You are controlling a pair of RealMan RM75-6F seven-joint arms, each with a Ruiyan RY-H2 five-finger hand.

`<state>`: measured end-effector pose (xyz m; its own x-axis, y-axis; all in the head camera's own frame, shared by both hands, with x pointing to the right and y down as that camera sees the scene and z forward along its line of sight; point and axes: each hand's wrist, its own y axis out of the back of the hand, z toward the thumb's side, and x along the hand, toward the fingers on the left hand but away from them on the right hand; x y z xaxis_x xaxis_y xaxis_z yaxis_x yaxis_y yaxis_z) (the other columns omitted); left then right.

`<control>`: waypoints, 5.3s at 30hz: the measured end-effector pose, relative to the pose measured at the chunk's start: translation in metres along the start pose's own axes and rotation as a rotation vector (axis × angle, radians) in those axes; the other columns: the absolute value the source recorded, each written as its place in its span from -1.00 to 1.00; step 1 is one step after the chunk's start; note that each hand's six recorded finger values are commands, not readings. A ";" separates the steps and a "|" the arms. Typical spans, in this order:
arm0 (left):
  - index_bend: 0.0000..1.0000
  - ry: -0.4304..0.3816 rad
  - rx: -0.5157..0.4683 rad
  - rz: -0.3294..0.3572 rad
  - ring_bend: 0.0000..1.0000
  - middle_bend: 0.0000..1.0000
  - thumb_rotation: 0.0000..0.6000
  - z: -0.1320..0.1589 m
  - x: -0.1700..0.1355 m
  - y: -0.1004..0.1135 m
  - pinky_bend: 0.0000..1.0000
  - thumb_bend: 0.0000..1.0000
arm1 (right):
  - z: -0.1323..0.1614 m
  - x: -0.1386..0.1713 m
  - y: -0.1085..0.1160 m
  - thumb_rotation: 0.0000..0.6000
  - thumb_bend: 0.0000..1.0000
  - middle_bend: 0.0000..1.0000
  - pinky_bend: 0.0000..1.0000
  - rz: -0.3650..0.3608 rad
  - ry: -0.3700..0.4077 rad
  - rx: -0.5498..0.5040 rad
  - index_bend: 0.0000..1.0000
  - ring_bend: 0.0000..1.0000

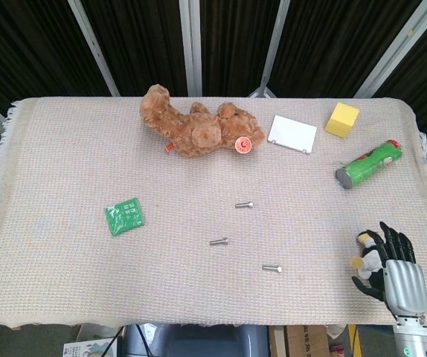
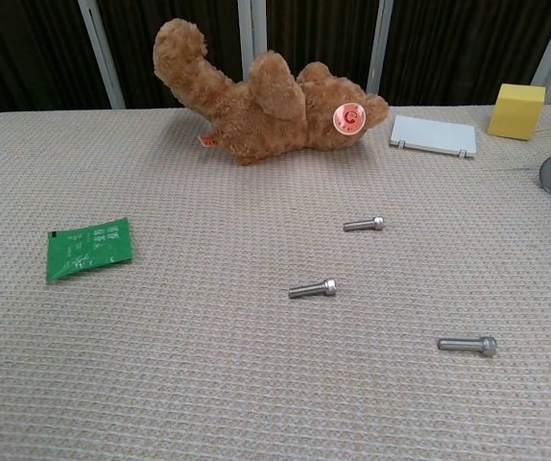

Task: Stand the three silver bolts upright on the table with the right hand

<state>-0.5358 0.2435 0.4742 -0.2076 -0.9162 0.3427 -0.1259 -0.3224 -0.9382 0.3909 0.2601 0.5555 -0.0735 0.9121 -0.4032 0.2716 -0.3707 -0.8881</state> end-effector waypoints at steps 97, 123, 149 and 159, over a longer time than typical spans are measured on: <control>-0.94 0.088 0.013 -0.018 -1.00 -0.93 1.00 -0.008 0.011 -0.009 -0.90 -0.86 | 0.234 -0.210 -0.167 1.00 -0.35 -1.00 -0.85 0.362 0.081 0.130 0.06 -0.93; -0.94 0.096 0.014 -0.016 -1.00 -0.93 1.00 -0.010 0.011 -0.008 -0.90 -0.86 | 0.240 -0.207 -0.172 1.00 -0.31 -1.00 -0.85 0.387 0.087 0.129 0.14 -0.92; -0.94 0.101 0.013 -0.012 -1.00 -0.93 1.00 -0.011 0.011 -0.007 -0.90 -0.86 | 0.234 -0.210 -0.170 1.00 -0.20 -1.00 -0.85 0.410 0.080 0.132 0.27 -0.92; -0.94 0.101 0.010 -0.014 -1.00 -0.93 1.00 -0.011 0.011 -0.007 -0.90 -0.86 | 0.242 -0.211 -0.159 1.00 -0.20 -1.00 -0.85 0.396 0.098 0.098 0.29 -0.92</control>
<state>-0.5480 0.2386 0.4851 -0.3030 -0.8828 0.3589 -0.1198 -0.3384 -0.9334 0.1311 0.0848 0.7287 0.1109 0.7064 -0.6990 0.1676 -0.7066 -0.6875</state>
